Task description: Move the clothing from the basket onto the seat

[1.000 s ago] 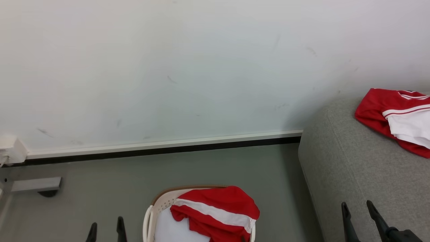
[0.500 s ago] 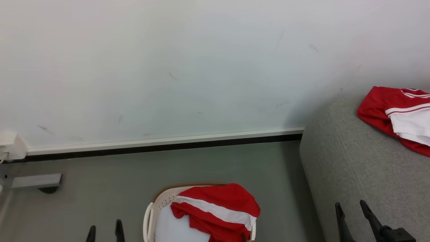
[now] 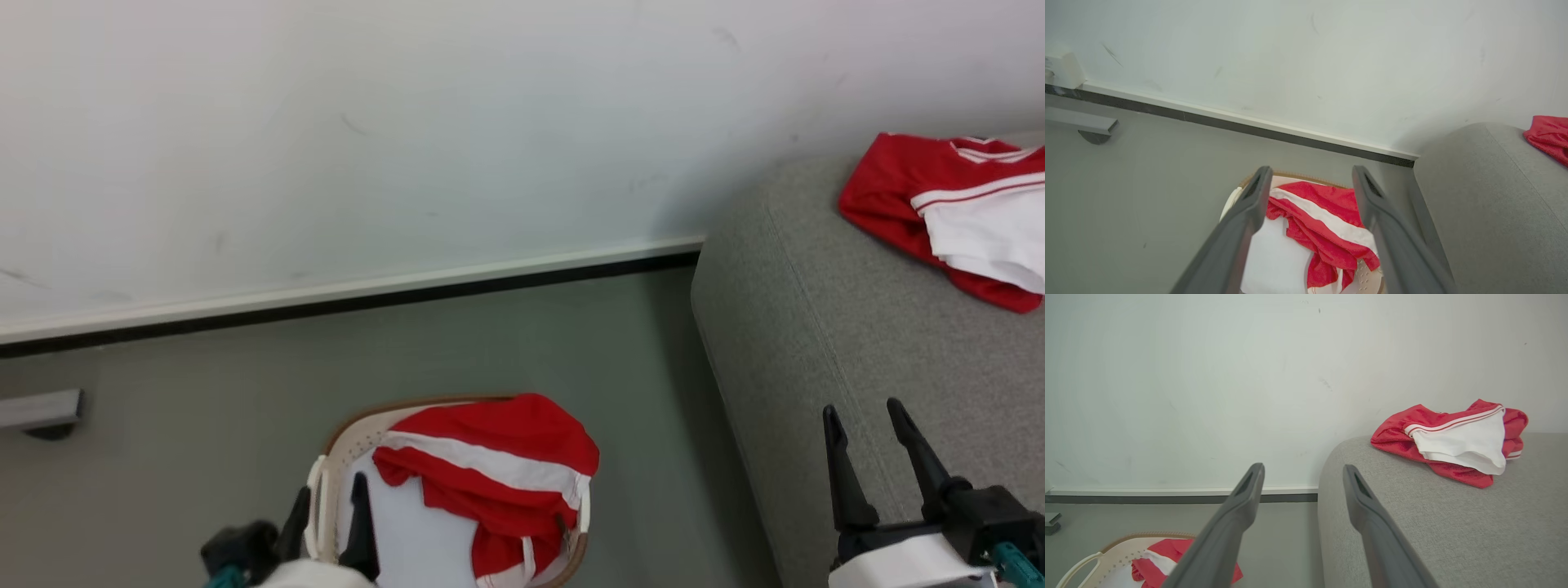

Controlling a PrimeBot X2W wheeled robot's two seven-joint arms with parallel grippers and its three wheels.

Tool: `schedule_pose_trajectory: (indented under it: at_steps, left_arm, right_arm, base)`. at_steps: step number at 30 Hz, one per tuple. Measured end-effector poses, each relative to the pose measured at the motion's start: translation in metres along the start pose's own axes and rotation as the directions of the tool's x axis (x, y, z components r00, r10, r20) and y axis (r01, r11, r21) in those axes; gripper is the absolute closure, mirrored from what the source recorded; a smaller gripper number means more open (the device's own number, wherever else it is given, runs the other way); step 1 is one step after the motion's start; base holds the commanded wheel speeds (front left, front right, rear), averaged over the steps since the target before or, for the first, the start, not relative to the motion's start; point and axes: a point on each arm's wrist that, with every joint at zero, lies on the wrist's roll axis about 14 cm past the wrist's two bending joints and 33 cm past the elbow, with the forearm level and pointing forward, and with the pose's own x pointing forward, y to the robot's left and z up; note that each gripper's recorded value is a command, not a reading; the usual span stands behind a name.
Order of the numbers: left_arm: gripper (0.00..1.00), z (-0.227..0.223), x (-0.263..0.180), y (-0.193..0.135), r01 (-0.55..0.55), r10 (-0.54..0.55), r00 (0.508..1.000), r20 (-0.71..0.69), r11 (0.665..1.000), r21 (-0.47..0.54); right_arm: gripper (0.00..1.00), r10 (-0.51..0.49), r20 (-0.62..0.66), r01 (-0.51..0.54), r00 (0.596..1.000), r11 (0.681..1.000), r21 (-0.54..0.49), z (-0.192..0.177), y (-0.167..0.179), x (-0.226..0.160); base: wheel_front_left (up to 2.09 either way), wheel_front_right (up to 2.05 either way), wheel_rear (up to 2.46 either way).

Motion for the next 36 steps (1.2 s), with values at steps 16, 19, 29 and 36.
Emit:
schedule_pose_trajectory:
  at_steps: [16, 19, 29, 36]
  left_arm:
    - [0.0, -0.147, 0.12, -0.029, -0.065, 0.043, 0.845, -0.533, 0.998, -0.022]
    - [0.0, -0.181, 0.125, -0.021, -0.093, 0.084, 0.787, -0.611, 0.995, 0.016]
    - [0.0, -0.244, 0.145, -0.015, -0.141, 0.118, 0.702, -0.702, 0.99, 0.025]
    - [0.0, -0.264, 0.156, -0.012, -0.156, 0.124, 0.693, -0.71, 0.988, 0.019]
  right_arm:
    - [0.0, -0.048, -0.06, 0.047, 0.997, 0.999, -0.011, -0.038, -0.025, 0.071]
    - [0.0, -0.067, -0.087, 0.066, 0.994, 0.998, -0.006, -0.052, -0.032, 0.077]
    - [0.0, -0.124, -0.166, 0.119, 0.978, 0.992, -0.039, -0.088, -0.056, 0.08]
    - [0.0, -0.135, -0.204, 0.126, 0.97, 0.99, -0.056, -0.106, -0.062, 0.083]
  base:
    - [0.0, 0.0, 0.0]
    - [0.0, 0.0, 0.0]
    - [0.0, 0.0, 0.0]
    - [0.0, 0.0, 0.0]
